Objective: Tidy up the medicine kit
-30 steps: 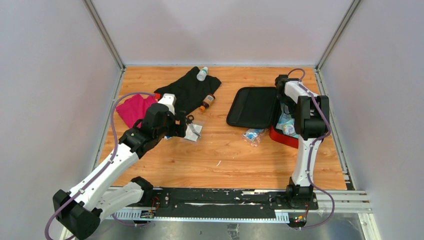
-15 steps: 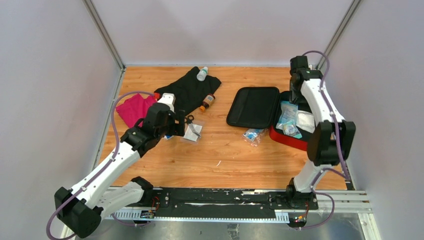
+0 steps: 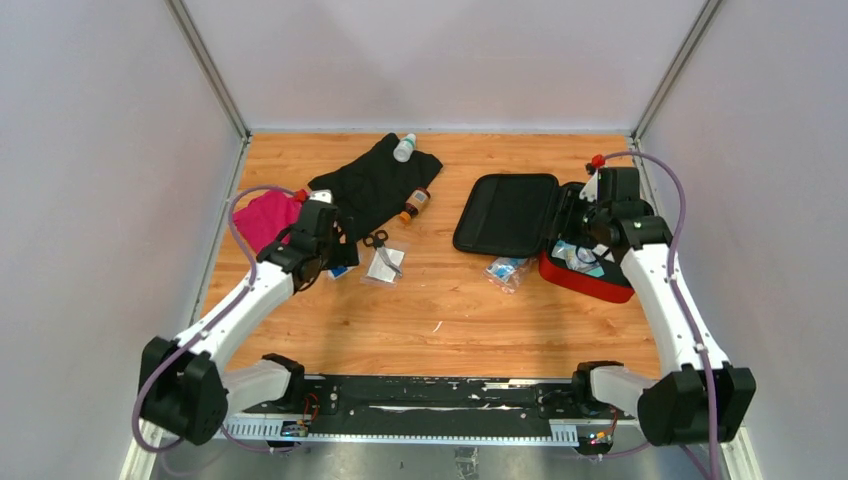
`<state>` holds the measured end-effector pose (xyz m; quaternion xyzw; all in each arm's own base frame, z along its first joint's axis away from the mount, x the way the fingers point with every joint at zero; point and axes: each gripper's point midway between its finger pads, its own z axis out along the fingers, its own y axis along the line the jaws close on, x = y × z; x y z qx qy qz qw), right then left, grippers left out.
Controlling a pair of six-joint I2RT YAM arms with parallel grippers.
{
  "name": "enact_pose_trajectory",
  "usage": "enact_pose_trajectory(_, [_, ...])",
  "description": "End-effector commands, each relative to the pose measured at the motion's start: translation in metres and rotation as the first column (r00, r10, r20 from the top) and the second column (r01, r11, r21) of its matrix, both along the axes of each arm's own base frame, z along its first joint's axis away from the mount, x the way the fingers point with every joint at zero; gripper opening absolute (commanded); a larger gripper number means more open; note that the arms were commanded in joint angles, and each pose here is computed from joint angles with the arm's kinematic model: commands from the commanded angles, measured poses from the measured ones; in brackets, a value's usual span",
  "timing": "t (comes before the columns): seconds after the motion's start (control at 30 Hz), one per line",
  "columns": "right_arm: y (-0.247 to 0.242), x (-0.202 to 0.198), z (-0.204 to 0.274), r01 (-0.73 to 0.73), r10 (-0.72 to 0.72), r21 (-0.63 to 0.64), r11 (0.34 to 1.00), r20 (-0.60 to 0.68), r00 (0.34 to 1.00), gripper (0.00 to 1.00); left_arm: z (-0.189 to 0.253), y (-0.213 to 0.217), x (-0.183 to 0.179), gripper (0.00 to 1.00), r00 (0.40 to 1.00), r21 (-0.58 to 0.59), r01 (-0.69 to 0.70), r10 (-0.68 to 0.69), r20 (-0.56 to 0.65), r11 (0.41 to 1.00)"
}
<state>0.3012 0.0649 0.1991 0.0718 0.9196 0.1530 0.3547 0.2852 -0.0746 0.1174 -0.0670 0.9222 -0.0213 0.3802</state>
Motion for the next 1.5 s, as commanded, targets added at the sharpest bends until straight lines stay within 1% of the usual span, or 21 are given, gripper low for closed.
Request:
enact_pose_trajectory(0.0, [0.041,-0.032,-0.004,-0.141,0.143,0.152,0.978,-0.003,0.99,0.53,-0.011,-0.005,0.023,0.88,0.998,0.055,0.059,-0.057,-0.027,0.997])
enact_pose_trajectory(0.13, [0.044,-0.052,-0.014,-0.168,0.171,0.163,0.972,-0.003,0.985,0.53,-0.034,-0.002,0.033,0.88,0.978,0.161,0.138,-0.108,-0.179,0.977])
enact_pose_trajectory(0.23, [0.046,-0.062,-0.018,-0.191,0.195,0.166,0.967,-0.007,0.981,0.53,-0.047,0.001,0.041,0.89,0.967,0.21,0.171,-0.123,-0.221,0.963])
enact_pose_trajectory(0.37, [0.048,-0.066,-0.015,-0.213,0.217,0.172,0.962,-0.004,0.976,0.53,-0.066,-0.004,0.049,0.88,0.952,0.218,0.219,-0.159,-0.263,0.951])
enact_pose_trajectory(0.47, [0.047,-0.069,-0.012,-0.22,0.223,0.165,0.961,0.001,0.975,0.53,-0.08,-0.006,0.042,0.85,0.932,0.201,0.236,-0.163,-0.323,0.951])
enact_pose_trajectory(0.53, [0.046,-0.069,-0.011,-0.219,0.221,0.161,0.962,0.003,0.975,0.53,-0.085,-0.009,0.036,0.83,0.928,0.175,0.236,-0.167,-0.334,0.956])
enact_pose_trajectory(0.6, [0.047,-0.069,-0.011,-0.217,0.22,0.166,0.962,0.002,0.975,0.53,-0.089,-0.007,0.029,0.79,0.926,0.17,0.222,-0.154,-0.344,0.96])
enact_pose_trajectory(0.77, [0.049,-0.07,-0.011,-0.218,0.221,0.179,0.959,0.003,0.975,0.53,-0.091,-0.007,0.019,0.61,0.927,0.147,0.192,-0.13,-0.352,0.97])
enact_pose_trajectory(0.9, [0.048,-0.071,-0.009,-0.215,0.217,0.174,0.961,0.009,0.976,0.53,-0.091,-0.01,0.014,0.53,0.929,0.119,0.183,-0.132,-0.346,0.976])
enact_pose_trajectory(1.03, [0.047,-0.074,-0.01,-0.208,0.21,0.175,0.962,0.008,0.978,0.53,-0.088,-0.011,0.01,0.38,0.934,0.096,0.172,-0.132,-0.332,0.98])
enact_pose_trajectory(1.13, [0.048,-0.076,-0.011,-0.193,0.196,0.193,0.962,0.006,0.981,0.53,-0.082,-0.014,0.008,0.36,0.94,0.075,0.164,-0.133,-0.314,0.984])
enact_pose_trajectory(1.17, [0.049,-0.077,-0.01,-0.184,0.187,0.209,0.96,0.006,0.982,0.53,-0.079,-0.016,0.008,0.34,0.943,0.061,0.161,-0.136,-0.304,0.985])
enact_pose_trajectory(1.23, [0.06,-0.078,-0.004,-0.161,0.159,0.282,0.946,0.027,0.987,0.51,-0.07,-0.02,0.007,0.3,0.956,0.027,0.156,-0.144,-0.257,0.987])
enact_pose_trajectory(1.3, [0.08,-0.078,0.005,-0.172,0.153,0.383,0.907,0.08,0.985,0.5,-0.056,-0.027,0.004,0.3,0.971,-0.033,0.153,-0.157,-0.181,0.988])
enact_pose_trajectory(1.37, [0.105,-0.08,0.014,-0.212,0.166,0.464,0.86,0.137,0.976,0.5,-0.035,-0.042,0.003,0.3,0.98,-0.136,0.175,-0.186,-0.073,0.975])
enact_pose_trajectory(1.4, [0.124,-0.086,0.018,-0.248,0.198,0.505,0.826,0.152,0.968,0.51,-0.024,-0.052,0.0,0.32,0.978,-0.2,0.198,-0.206,-0.02,0.96])
enact_pose_trajectory(1.47, [0.152,-0.091,0.022,-0.313,0.248,0.539,0.782,0.191,0.95,0.51,0.007,-0.072,-0.007,0.32,0.969,-0.33,0.245,-0.224,0.1,0.912])
